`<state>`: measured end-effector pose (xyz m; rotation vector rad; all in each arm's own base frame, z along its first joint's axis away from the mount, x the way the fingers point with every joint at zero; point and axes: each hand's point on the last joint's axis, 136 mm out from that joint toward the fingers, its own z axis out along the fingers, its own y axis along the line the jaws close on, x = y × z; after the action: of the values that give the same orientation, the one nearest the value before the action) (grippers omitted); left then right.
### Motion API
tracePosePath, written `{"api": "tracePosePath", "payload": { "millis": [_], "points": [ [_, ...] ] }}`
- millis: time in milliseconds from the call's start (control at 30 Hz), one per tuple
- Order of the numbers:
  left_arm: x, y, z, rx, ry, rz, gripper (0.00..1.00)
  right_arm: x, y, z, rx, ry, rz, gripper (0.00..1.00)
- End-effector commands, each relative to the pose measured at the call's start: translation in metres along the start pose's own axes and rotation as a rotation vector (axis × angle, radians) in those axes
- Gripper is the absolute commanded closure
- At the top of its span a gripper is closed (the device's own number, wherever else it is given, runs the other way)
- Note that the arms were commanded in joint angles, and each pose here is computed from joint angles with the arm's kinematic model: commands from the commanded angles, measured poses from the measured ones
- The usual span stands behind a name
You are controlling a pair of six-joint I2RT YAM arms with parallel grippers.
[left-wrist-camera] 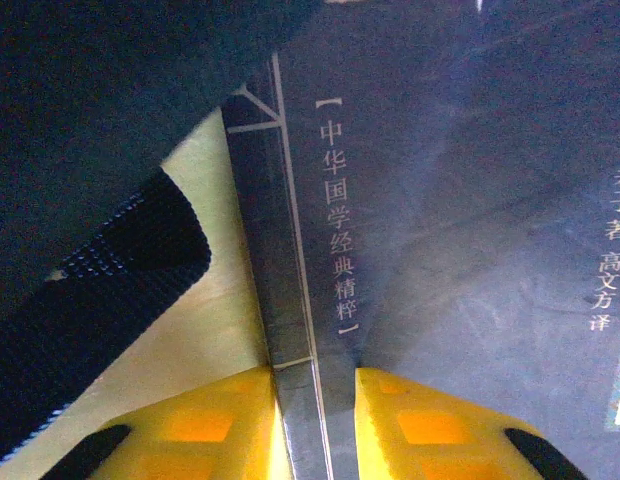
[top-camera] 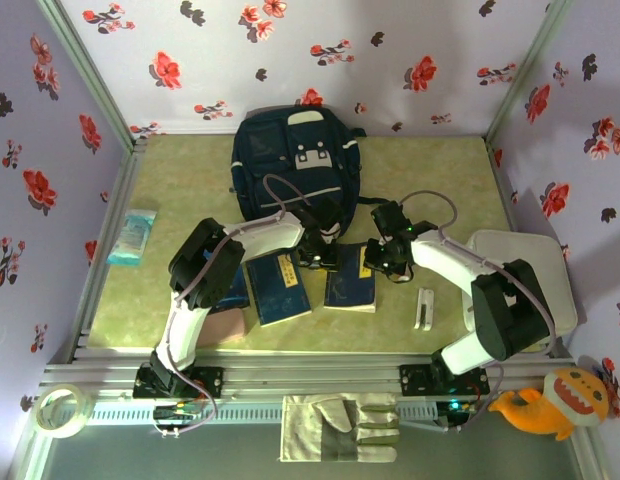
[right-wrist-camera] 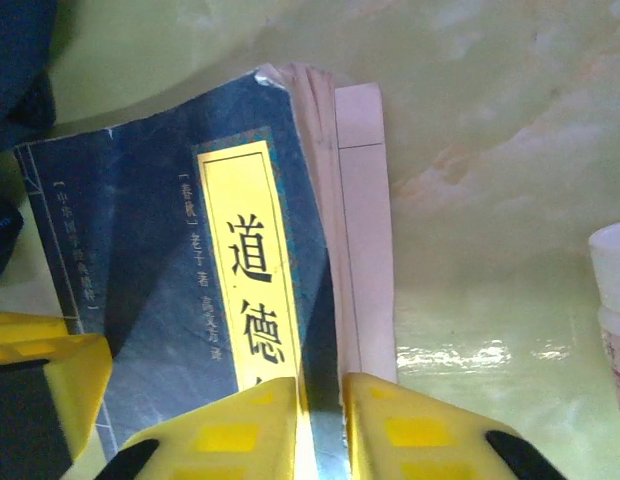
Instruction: Pack books, pencil case, and school supplies into a backpack
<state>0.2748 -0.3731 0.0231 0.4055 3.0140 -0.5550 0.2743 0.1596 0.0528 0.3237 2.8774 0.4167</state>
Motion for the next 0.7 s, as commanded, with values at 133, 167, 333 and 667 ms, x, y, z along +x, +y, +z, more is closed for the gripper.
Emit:
{"api": "tracePosePath", "payload": {
  "millis": [133, 167, 333, 667],
  "points": [
    [-0.001, -0.007, -0.007, -0.007, -0.015, 0.063, 0.74, -0.012, 0.008, -0.007, -0.016, -0.059, -0.020, 1.00],
    [-0.004, -0.011, -0.015, 0.005, -0.032, 0.072, 0.73, -0.014, 0.007, -0.009, -0.021, -0.074, -0.021, 1.00],
    [-0.024, -0.040, -0.076, 0.101, -0.180, 0.173, 0.61, -0.026, 0.018, -0.029, -0.107, -0.170, -0.035, 1.00],
    [-0.057, -0.028, -0.167, 0.198, -0.476, 0.167, 0.39, -0.053, 0.058, -0.121, -0.354, -0.432, -0.081, 1.00]
  ]
}}
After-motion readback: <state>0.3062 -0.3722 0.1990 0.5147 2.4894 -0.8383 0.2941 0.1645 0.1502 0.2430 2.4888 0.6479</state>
